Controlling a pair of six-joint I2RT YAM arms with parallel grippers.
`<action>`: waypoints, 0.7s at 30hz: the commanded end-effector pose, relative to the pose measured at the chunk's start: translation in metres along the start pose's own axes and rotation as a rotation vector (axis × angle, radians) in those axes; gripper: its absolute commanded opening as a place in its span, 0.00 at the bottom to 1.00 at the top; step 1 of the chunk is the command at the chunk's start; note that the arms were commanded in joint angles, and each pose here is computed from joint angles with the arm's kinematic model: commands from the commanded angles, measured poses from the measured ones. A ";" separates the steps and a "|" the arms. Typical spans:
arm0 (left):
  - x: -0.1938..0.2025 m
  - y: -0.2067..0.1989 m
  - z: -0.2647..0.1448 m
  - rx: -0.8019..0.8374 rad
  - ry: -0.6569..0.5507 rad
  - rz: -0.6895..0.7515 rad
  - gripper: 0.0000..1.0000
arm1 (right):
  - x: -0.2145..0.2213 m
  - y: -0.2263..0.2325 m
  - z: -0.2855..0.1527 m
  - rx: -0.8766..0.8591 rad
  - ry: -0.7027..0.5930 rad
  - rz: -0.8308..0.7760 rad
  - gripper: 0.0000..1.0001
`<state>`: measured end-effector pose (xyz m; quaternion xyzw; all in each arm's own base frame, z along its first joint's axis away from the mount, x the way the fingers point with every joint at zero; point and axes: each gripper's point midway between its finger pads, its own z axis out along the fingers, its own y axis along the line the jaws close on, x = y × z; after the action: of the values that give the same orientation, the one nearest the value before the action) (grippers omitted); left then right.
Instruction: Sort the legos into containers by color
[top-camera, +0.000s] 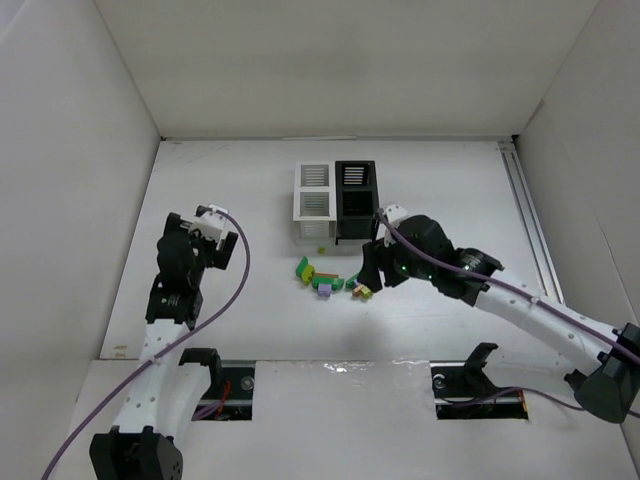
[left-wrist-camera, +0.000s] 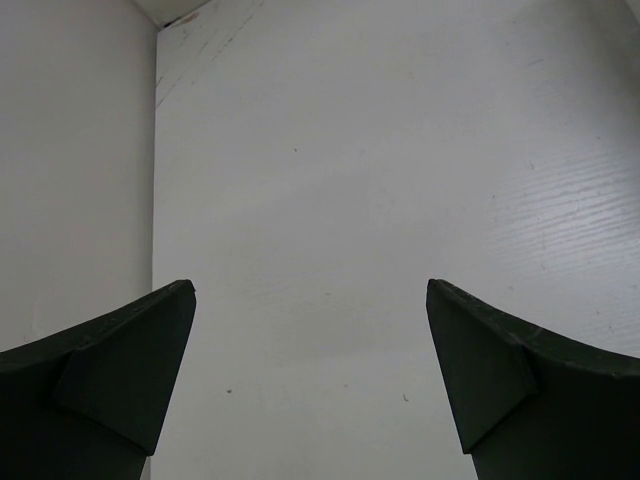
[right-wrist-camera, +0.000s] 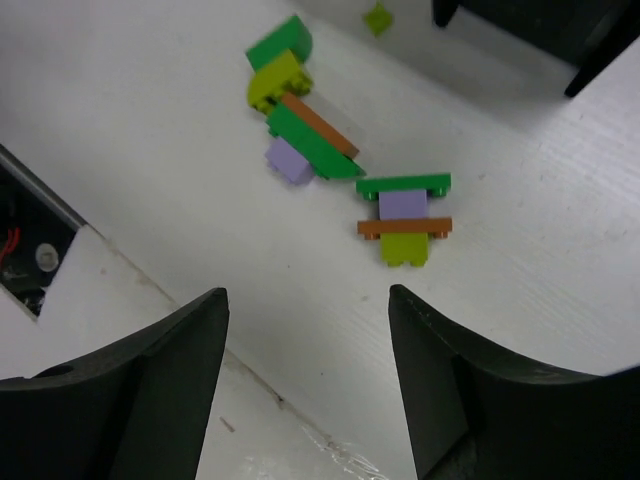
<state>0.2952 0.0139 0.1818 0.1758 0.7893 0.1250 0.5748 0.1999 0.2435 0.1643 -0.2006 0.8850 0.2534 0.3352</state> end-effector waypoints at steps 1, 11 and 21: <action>0.002 0.000 0.001 -0.014 -0.018 0.019 1.00 | -0.037 0.013 -0.029 -0.021 -0.051 -0.157 0.70; 0.007 -0.006 0.020 0.006 0.002 -0.029 1.00 | -0.029 -0.030 -0.014 0.076 0.033 -0.353 0.71; 0.000 -0.013 0.021 0.055 -0.034 -0.005 1.00 | 0.025 -0.051 -0.028 -0.187 0.065 -0.918 0.75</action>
<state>0.3063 0.0096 0.1477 0.1792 0.8112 0.1059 0.5465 0.2040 0.1875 0.1430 -0.5081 0.7816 0.1314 0.3370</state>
